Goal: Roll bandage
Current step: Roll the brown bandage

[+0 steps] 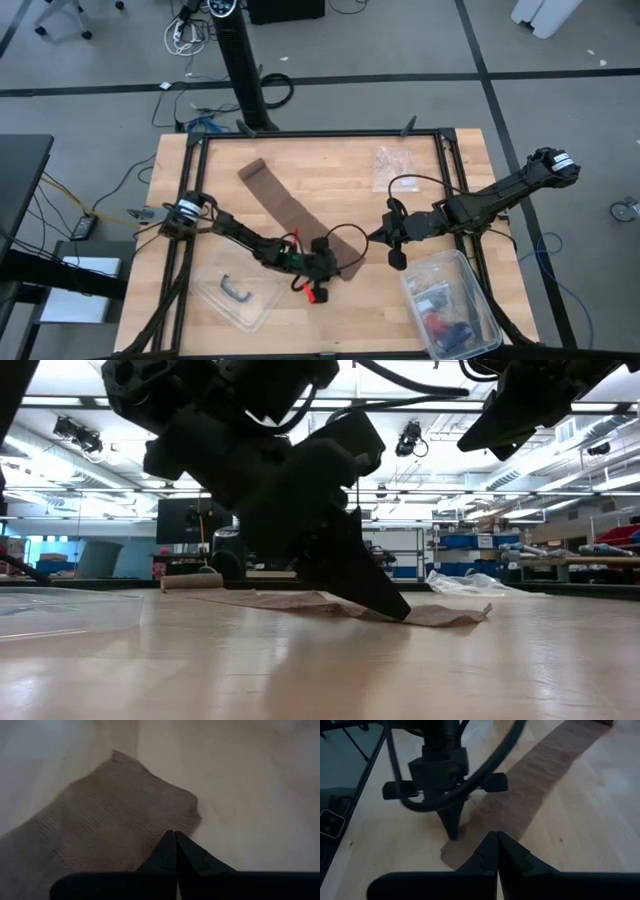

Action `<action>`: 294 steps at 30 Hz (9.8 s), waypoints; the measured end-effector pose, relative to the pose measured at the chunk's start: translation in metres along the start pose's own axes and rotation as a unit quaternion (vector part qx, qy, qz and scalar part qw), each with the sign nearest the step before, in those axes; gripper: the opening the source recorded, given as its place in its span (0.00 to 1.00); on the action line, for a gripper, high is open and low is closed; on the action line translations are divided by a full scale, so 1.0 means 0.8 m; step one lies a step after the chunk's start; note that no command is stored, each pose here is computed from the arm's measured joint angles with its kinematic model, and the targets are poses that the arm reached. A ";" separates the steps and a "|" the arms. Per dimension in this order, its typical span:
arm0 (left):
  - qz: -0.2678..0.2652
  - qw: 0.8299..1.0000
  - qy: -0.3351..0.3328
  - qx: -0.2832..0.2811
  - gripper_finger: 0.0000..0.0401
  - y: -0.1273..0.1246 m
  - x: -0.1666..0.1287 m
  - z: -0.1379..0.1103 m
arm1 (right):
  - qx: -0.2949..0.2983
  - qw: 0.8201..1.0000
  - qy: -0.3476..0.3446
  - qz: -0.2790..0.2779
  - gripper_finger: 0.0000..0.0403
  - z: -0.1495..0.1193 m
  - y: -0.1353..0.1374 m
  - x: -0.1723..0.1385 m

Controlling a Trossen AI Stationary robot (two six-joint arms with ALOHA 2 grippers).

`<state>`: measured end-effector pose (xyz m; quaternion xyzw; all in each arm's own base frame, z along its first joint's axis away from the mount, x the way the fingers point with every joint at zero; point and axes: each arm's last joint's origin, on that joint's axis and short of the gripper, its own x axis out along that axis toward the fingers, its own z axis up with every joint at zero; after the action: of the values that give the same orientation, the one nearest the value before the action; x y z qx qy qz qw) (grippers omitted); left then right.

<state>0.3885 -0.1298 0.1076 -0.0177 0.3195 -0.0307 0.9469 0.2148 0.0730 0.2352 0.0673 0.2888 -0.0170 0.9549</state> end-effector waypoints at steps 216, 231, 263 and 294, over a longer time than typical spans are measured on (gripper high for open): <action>0.265 0.778 -0.160 -0.546 0.34 0.230 -0.272 -0.194 | 0.130 0.988 -0.030 -0.079 0.00 0.119 -0.260 0.326; 0.267 0.792 -0.153 -0.528 0.34 0.230 -0.272 -0.194 | 0.184 0.965 -0.057 -0.178 0.00 0.123 -0.235 0.348; 0.254 0.803 -0.158 -0.516 0.34 0.230 -0.272 -0.191 | 0.212 0.963 -0.048 -0.161 0.00 0.116 -0.237 0.353; 0.271 0.787 -0.163 -0.529 0.34 0.238 -0.253 -0.197 | 0.200 0.966 -0.045 -0.157 0.00 0.116 -0.237 0.353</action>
<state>0.1414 0.0724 0.0945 -0.4336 0.1179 0.4047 0.7964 0.4874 -0.1256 0.1325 0.2102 0.2430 -0.2272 0.9193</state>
